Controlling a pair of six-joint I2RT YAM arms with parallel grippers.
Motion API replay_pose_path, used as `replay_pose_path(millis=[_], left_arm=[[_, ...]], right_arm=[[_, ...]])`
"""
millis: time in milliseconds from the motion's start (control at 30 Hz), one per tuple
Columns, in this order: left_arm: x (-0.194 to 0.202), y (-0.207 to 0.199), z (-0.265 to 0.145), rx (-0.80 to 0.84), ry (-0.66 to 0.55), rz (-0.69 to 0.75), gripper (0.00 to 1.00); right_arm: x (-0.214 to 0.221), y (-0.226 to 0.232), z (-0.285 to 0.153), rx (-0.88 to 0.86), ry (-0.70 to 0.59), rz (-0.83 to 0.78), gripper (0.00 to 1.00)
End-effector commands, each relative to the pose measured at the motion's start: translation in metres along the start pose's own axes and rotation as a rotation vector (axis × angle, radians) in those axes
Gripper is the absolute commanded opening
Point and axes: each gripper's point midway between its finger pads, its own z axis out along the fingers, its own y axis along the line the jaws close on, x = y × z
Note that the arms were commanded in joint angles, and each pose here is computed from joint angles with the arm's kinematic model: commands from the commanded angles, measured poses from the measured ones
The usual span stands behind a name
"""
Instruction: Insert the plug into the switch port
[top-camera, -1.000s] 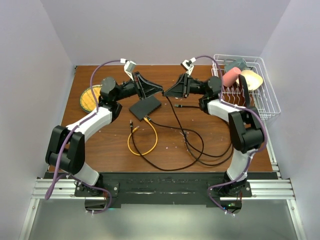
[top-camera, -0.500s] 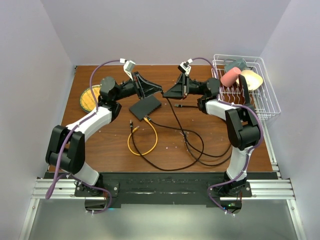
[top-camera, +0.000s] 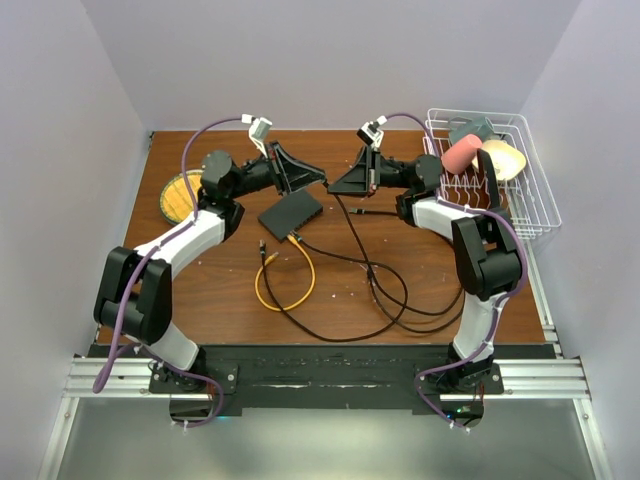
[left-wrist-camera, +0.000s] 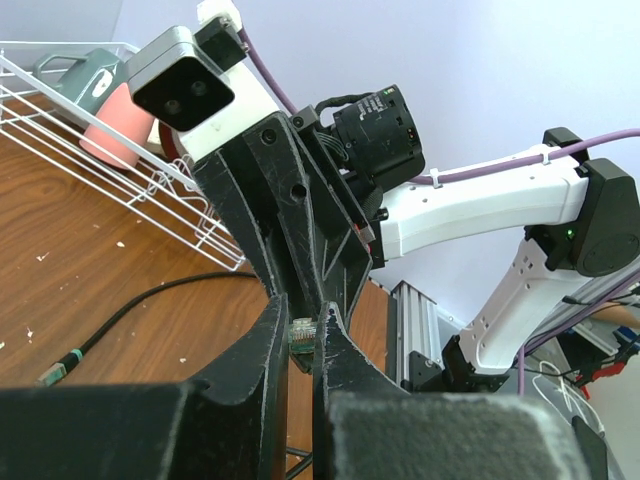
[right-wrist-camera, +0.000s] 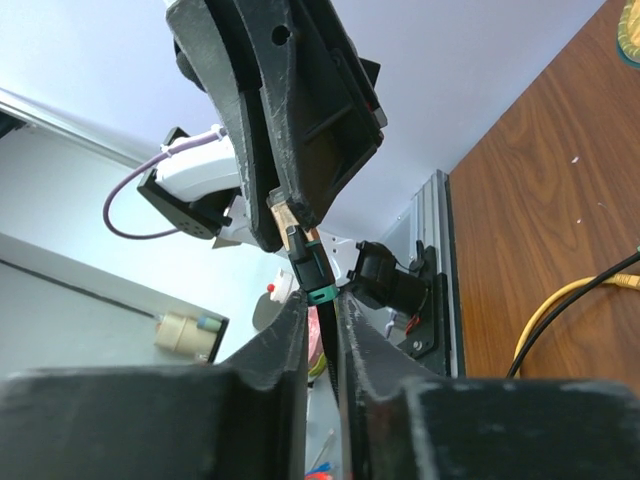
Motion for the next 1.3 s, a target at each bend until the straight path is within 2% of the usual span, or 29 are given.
replay_pose_path(millis=[0,33,233,267,333,367,400,433,467,500,533,567,600,633,667,733,800,967,1033,1067,1133,1267], left_arm=[[-0.02,-0.021,0.009,0.058,-0.035,0.075,0.0],[-0.02,-0.021,0.01,0.056,-0.034,0.076,0.0],[-0.019,-0.021,0.01,0.049,-0.028,0.079,0.01],[-0.018,-0.022,0.01,0.056,-0.02,0.081,0.06],[-0.017,-0.023,0.011,0.061,-0.014,0.089,0.11],[-0.016,-0.023,0.01,0.058,-0.012,0.088,0.16],[-0.016,-0.025,0.01,0.059,-0.013,0.095,0.18],[-0.016,-0.024,0.01,0.056,-0.012,0.095,0.21],[-0.015,-0.024,0.009,0.051,-0.01,0.092,0.27],[-0.015,-0.024,0.009,0.05,-0.011,0.1,0.3],[-0.016,-0.025,0.009,0.048,-0.012,0.104,0.32],[-0.015,-0.023,0.009,0.042,-0.009,0.101,0.37],[-0.015,-0.023,0.008,0.037,-0.009,0.109,0.4],[-0.016,-0.024,0.008,0.034,-0.01,0.113,0.44],[-0.015,-0.022,0.008,0.023,-0.01,0.11,0.52],[-0.017,-0.021,0.007,0.013,-0.015,0.121,0.61],[-0.019,-0.02,0.006,-0.01,-0.022,0.132,0.79],[-0.029,-0.013,0.001,-0.101,-0.05,0.156,0.98],[-0.038,-0.013,-0.002,-0.138,-0.063,0.195,1.0],[-0.035,0.0,-0.005,-0.218,-0.049,0.168,1.0],[-0.045,0.005,-0.011,-0.282,-0.055,0.223,1.0],[-0.055,0.036,-0.033,-0.504,-0.06,0.236,1.0]], right_arm=[[0.017,0.066,0.004,-0.171,0.042,-0.469,0.04],[0.018,0.069,0.004,-0.174,0.045,-0.475,0.0],[0.016,0.074,0.005,-0.174,0.04,-0.47,0.0],[0.016,0.074,0.006,-0.171,0.037,-0.469,0.0],[0.012,0.072,0.007,-0.149,0.019,-0.459,0.0],[0.01,0.071,0.007,-0.135,0.011,-0.453,0.0],[0.008,0.073,0.007,-0.12,-0.003,-0.524,0.0],[0.003,0.062,0.009,-0.064,-0.012,-0.441,0.0],[-0.002,0.059,0.01,-0.03,-0.034,-0.439,0.0],[-0.009,0.061,0.01,0.01,-0.054,-0.586,0.0],[-0.009,0.038,0.008,0.126,-0.05,-0.446,0.0],[-0.02,0.024,0.004,0.231,-0.098,-0.457,0.0],[-0.03,0.024,0.006,0.296,-0.074,-0.623,0.0],[-0.02,0.012,0.0,0.378,-0.045,-0.545,0.0],[-0.023,0.012,0.001,0.402,-0.049,-0.562,0.0],[-0.024,0.012,0.0,0.407,-0.058,-0.56,0.0],[-0.027,0.005,-0.003,0.452,-0.074,-0.567,0.0],[-0.023,-0.008,-0.014,0.568,-0.079,-0.569,0.0],[-0.023,-0.017,-0.022,0.648,-0.082,-0.583,0.0],[-0.023,-0.02,-0.025,0.676,-0.087,-0.588,0.0],[-0.024,-0.023,-0.034,0.74,-0.111,-0.603,0.0],[-0.022,-0.029,-0.047,0.835,-0.138,-0.624,0.0]])
